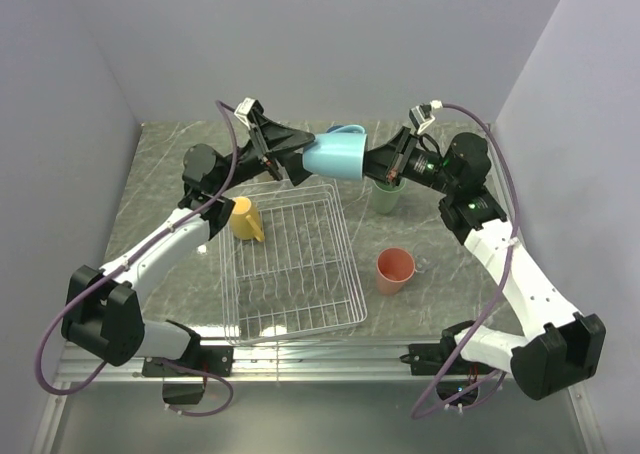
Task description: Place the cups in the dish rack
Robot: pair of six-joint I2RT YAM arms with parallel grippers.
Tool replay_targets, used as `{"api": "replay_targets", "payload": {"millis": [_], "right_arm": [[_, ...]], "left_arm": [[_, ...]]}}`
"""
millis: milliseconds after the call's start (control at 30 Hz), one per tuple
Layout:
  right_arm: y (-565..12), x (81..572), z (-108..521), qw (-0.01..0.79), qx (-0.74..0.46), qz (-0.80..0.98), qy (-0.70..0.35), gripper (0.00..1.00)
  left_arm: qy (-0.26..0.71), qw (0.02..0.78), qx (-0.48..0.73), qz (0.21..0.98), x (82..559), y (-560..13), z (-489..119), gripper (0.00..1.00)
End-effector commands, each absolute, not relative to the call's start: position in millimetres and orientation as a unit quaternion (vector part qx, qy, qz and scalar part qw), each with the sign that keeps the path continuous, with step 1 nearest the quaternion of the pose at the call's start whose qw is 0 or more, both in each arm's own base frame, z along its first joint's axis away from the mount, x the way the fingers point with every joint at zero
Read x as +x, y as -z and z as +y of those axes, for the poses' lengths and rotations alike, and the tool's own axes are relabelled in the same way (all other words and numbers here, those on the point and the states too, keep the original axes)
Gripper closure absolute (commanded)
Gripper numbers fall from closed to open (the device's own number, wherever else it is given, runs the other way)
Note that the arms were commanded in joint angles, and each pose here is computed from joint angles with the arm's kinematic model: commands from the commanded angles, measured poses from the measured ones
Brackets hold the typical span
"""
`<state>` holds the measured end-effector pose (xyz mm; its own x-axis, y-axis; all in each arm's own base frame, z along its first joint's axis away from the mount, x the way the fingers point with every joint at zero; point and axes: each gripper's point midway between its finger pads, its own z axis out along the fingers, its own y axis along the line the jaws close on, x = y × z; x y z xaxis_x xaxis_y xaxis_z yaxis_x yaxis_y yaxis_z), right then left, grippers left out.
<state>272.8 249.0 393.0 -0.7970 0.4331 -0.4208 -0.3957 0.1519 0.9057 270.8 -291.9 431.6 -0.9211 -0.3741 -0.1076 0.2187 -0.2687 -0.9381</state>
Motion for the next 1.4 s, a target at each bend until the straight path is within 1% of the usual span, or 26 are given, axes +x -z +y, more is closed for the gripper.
{"api": "replay_targets", "payload": {"millis": [0,67,100,233,333,367,433,467,533,567,633,667,700,733,800,833,933,967,1100,1167,1267,1333,1367], "right_arm": [[-410.6,257.4,244.7,0.364,-0.021,0.665,-0.652,1.00],[-409.9,258.3,246.9,0.357,-0.020,0.664,-0.657,1.00],[-409.3,260.4,247.6,0.355,-0.017,0.664,-0.658,1.00],[-413.9,262.9,244.3,0.376,-0.016,0.663,-0.647,1.00],[-414.2,263.5,245.6,0.374,-0.019,0.666,-0.645,1.00],[-413.5,263.7,245.8,0.373,-0.020,0.666,-0.645,1.00],[-413.0,263.4,245.8,0.372,-0.018,0.665,-0.647,1.00],[-410.9,264.8,245.6,0.372,-0.015,0.667,-0.646,1.00],[-410.8,263.3,244.9,0.375,-0.015,0.666,-0.644,1.00],[-410.3,264.2,243.6,0.378,-0.010,0.667,-0.642,1.00],[-409.9,264.5,243.4,0.379,-0.011,0.668,-0.641,1.00],[-409.0,265.8,243.2,0.377,-0.007,0.673,-0.637,0.98],[-407.5,268.2,242.8,0.381,-0.006,0.676,-0.631,0.88],[-407.0,268.8,242.3,0.382,-0.005,0.678,-0.628,0.56],[-402.2,273.2,241.0,0.382,0.001,0.693,-0.612,0.32],[-402.5,272.7,240.1,0.382,0.000,0.696,-0.608,0.25],[-398.1,278.1,232.1,0.397,0.007,0.715,-0.575,0.21],[-395.0,278.0,228.6,0.395,0.014,0.726,-0.563,0.20],[-386.8,284.7,193.1,0.433,0.048,0.752,-0.495,0.20],[-370.9,290.1,162.1,0.443,0.098,0.769,-0.449,0.20],[-355.0,284.8,127.6,0.471,0.141,0.789,-0.368,0.20],[-345.6,277.9,120.3,0.475,0.147,0.792,-0.355,0.20],[-341.3,276.3,118.2,0.473,0.151,0.794,-0.351,0.20]], "left_arm": [[0.811,0.216,0.005,0.544,246.3,-468.2,-290.0,0.01],[0.803,0.207,0.012,0.559,243.3,-466.7,-297.3,0.01],[0.798,0.215,0.022,0.563,242.0,-465.6,-299.7,0.01],[0.791,0.214,0.034,0.571,236.1,-465.1,-308.0,0.01],[0.785,0.211,0.035,0.581,235.3,-459.5,-312.1,0.06],[0.784,0.213,0.036,0.581,234.2,-460.0,-312.4,0.13],[0.780,0.214,0.035,0.587,235.3,-456.5,-313.6,0.21],[0.779,0.217,0.035,0.587,235.1,-457.0,-312.7,0.33],[0.778,0.218,0.034,0.589,235.7,-456.3,-312.7,0.45],[0.778,0.217,0.034,0.589,235.4,-456.1,-313.1,0.64],[0.777,0.217,0.031,0.590,236.5,-454.6,-313.2,0.82],[0.778,0.218,0.029,0.589,236.9,-454.7,-313.1,0.94],[0.780,0.218,0.027,0.586,236.8,-456.2,-312.1,0.98],[0.780,0.217,0.025,0.586,237.3,-453.9,-312.1,0.99],[0.781,0.219,0.025,0.584,236.3,-454.6,-311.6,1.00],[0.780,0.221,0.025,0.585,237.2,-454.7,-311.5,1.00],[0.767,0.225,0.027,0.600,239.8,-451.6,-313.5,1.00],[0.764,0.227,0.028,0.604,241.0,-450.6,-313.2,1.00],[0.744,0.238,0.026,0.623,252.7,-444.5,-308.7,1.00],[0.731,0.244,0.012,0.637,263.9,-441.8,-300.4,1.00],[0.707,0.258,0.008,0.658,280.5,-436.8,-289.0,1.00],[0.685,0.284,0.015,0.671,295.7,-437.3,-280.9,1.00],[0.664,0.271,-0.003,0.697,301.5,-424.2,-279.3,1.00]]}}
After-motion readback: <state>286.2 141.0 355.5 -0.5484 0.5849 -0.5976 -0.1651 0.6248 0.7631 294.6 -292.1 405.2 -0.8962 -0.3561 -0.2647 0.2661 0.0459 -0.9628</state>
